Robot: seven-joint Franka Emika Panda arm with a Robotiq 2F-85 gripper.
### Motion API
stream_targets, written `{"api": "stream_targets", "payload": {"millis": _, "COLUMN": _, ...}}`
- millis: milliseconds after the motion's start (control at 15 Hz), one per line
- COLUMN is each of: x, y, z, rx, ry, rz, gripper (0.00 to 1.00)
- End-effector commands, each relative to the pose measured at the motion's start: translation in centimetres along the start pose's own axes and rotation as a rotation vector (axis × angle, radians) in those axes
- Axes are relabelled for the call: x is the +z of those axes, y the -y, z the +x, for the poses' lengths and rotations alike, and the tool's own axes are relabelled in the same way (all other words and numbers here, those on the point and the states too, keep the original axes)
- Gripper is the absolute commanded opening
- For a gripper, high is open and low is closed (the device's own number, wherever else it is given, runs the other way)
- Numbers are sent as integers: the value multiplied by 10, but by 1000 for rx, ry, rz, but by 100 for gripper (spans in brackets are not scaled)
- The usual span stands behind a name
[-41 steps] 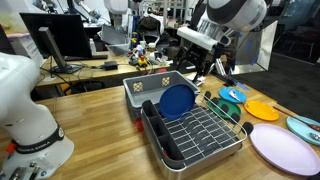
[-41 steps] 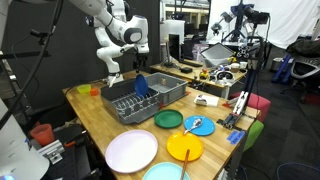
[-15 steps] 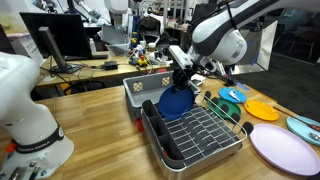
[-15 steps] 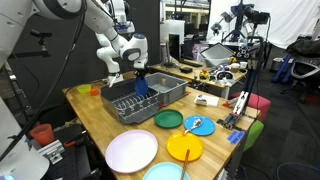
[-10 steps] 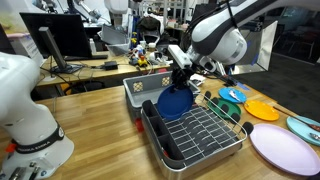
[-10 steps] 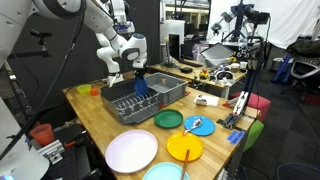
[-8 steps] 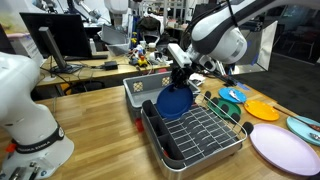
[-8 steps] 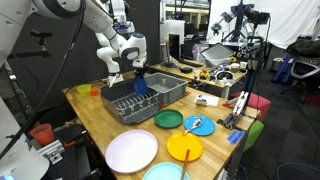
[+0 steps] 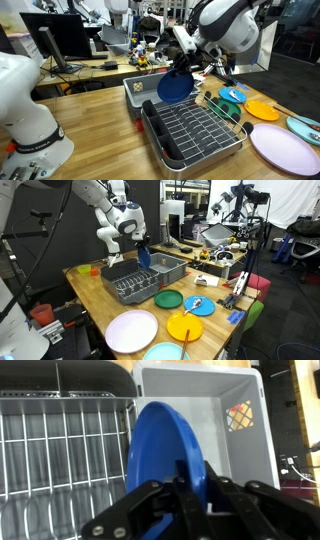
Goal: Remove the blue plate from the rack and put it on the purple one
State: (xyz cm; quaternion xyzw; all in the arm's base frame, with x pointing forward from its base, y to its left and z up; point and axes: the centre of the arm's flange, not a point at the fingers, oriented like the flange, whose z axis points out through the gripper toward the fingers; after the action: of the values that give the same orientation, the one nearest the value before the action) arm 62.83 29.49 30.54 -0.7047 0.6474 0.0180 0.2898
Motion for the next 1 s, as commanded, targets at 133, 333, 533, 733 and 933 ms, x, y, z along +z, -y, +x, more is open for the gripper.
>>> {"api": "stream_targets", "payload": {"millis": 133, "x": -59, "y": -12, "z": 26, "rx": 82, "ry": -82, "rz": 86, "gripper": 5}}
{"api": "stream_targets", "payload": {"millis": 333, "x": -91, "y": -15, "z": 48, "rx": 120, "ry": -160, "rz": 148, "gripper": 5}}
{"api": "stream_targets", "payload": {"millis": 533, "x": -126, "y": -22, "z": 70, "rx": 148, "ry": -331, "rz": 203, "gripper": 5}}
{"api": "stream_targets", "payload": {"millis": 733, "x": -154, "y": -25, "z": 106, "rx": 199, "ry": -492, "rz": 212, "gripper": 5}}
{"api": "stream_targets", "payload": {"millis": 933, "x": -177, "y": -16, "z": 138, "rx": 245, "ry": -664, "rz": 216, "gripper": 5}}
